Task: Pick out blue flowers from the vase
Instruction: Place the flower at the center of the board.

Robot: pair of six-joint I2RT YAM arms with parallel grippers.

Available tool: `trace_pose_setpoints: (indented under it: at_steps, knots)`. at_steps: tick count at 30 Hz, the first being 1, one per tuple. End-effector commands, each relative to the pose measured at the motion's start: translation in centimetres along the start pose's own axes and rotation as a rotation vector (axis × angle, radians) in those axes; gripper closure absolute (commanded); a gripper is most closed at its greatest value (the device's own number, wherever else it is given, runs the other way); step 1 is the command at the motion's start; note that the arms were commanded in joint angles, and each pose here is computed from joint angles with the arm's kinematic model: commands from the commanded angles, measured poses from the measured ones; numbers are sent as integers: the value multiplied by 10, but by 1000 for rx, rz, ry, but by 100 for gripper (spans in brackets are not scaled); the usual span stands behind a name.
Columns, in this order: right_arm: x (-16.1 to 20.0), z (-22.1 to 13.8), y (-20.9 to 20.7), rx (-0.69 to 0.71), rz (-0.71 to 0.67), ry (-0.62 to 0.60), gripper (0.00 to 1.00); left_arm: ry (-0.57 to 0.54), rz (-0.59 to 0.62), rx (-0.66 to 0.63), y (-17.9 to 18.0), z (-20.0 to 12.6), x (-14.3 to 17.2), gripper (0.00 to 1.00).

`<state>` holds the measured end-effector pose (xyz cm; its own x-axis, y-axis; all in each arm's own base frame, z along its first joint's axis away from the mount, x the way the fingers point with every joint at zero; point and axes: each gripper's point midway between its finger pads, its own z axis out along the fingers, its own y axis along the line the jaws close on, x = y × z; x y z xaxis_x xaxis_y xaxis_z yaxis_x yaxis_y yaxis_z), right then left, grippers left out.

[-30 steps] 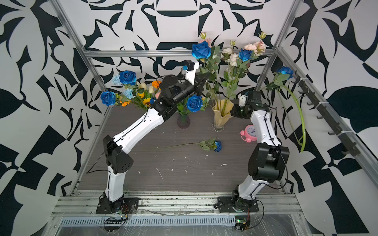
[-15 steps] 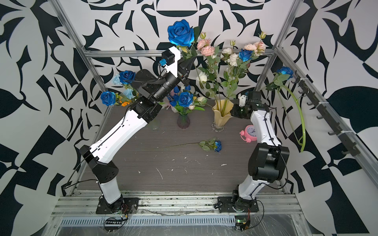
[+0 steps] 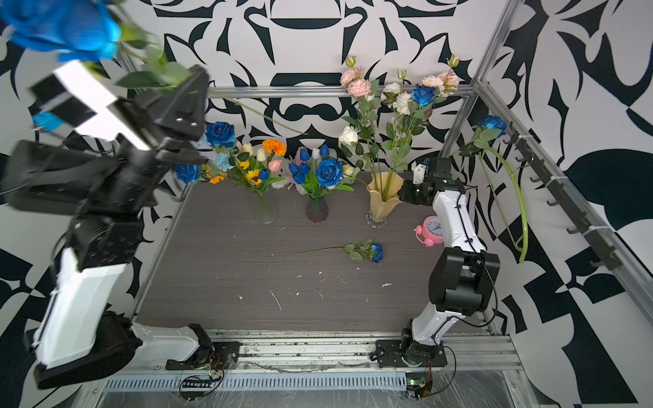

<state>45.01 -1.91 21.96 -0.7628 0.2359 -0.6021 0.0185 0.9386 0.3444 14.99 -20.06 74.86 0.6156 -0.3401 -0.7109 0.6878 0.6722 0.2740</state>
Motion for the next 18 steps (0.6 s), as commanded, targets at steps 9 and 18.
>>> trace_pose_setpoints:
  at_steps: [9,18]
  knots:
    - [-10,-5,1,1,-29,-35,100,652,60,-176,23,-72,112,100]
    - [-7,-6,-1,11,-24,-27,100,906,187,-245,26,-127,186,100]
